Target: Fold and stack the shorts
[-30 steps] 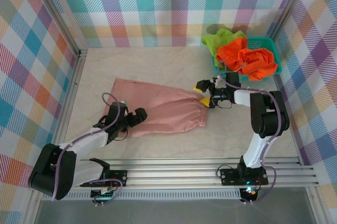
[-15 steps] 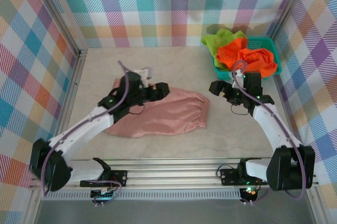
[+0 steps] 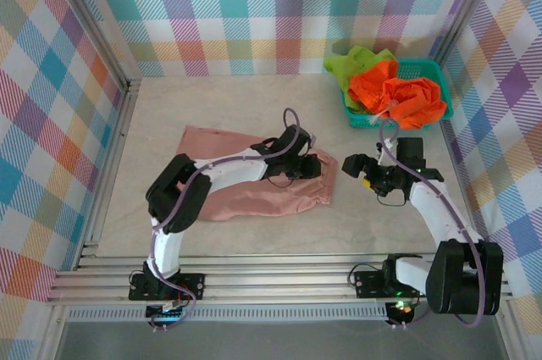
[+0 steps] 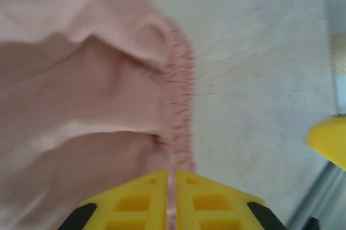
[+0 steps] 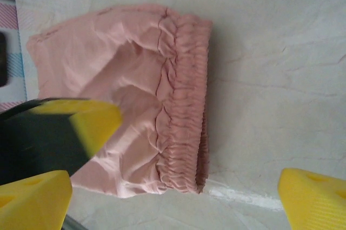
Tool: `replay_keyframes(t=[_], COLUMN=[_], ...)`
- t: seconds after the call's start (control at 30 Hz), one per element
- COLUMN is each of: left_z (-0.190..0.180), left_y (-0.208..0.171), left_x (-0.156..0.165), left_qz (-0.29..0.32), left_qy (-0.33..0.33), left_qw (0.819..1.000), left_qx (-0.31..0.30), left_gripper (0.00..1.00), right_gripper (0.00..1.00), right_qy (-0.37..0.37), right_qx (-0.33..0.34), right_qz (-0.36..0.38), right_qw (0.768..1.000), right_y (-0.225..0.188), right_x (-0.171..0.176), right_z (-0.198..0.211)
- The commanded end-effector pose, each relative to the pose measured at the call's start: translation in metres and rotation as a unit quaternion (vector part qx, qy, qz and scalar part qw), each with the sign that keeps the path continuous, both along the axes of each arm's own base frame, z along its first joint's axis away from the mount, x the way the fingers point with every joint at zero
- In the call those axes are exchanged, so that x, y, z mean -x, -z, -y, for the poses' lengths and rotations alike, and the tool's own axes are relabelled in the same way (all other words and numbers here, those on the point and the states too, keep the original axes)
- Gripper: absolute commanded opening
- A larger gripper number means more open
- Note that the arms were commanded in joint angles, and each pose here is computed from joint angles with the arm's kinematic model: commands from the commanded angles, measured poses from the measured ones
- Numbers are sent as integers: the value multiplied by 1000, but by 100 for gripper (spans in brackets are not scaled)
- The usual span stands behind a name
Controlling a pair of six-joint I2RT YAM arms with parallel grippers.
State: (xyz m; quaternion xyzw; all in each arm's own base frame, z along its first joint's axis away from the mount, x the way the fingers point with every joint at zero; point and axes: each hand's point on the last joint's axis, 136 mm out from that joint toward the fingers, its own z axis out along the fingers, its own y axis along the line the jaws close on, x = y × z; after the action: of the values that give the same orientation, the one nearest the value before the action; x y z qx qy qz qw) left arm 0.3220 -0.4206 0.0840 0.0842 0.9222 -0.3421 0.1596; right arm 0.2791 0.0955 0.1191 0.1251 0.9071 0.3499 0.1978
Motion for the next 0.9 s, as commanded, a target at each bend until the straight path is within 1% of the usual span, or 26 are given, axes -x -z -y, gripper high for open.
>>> replay_keyframes(t=[0.0,0.1,0.17,0.37,0.5,0.7,0.87], left_z=[6,-8,-19,-42,-51,-60,-62], left_y=[20,44,53,69,82,98,101], left_x=[-3,-2,1,8,18,28,30], left_qz=[-18,-25,-29,-52,-61,-78,-80], left_qy=[-10,-28,-42,-67,-69,-77,-80], left_qw=[1000,999,998,996,996,994,994], left_qx=[-6,-31,-35,-7,-6,-1,1], left_gripper=[7,3,1,1,0,0,0], right_gripper=[95,93,90,82,79,76,74], right_qy=[-19,-22,-24,-26,-28,-43,-50], right_qx=[-27,-40,-53,-99,-115,-135,-142], right_qz=[-16,-28,-36,-65,-83,-108,-124], right_qw=[999,999,998,993,989,984,981], right_y=[8,16,20,33,42,55,66], right_x=[3,2,0,-7,-13,-20,-22], right_z=[-8,-11,-14,-26,-37,-64,-79])
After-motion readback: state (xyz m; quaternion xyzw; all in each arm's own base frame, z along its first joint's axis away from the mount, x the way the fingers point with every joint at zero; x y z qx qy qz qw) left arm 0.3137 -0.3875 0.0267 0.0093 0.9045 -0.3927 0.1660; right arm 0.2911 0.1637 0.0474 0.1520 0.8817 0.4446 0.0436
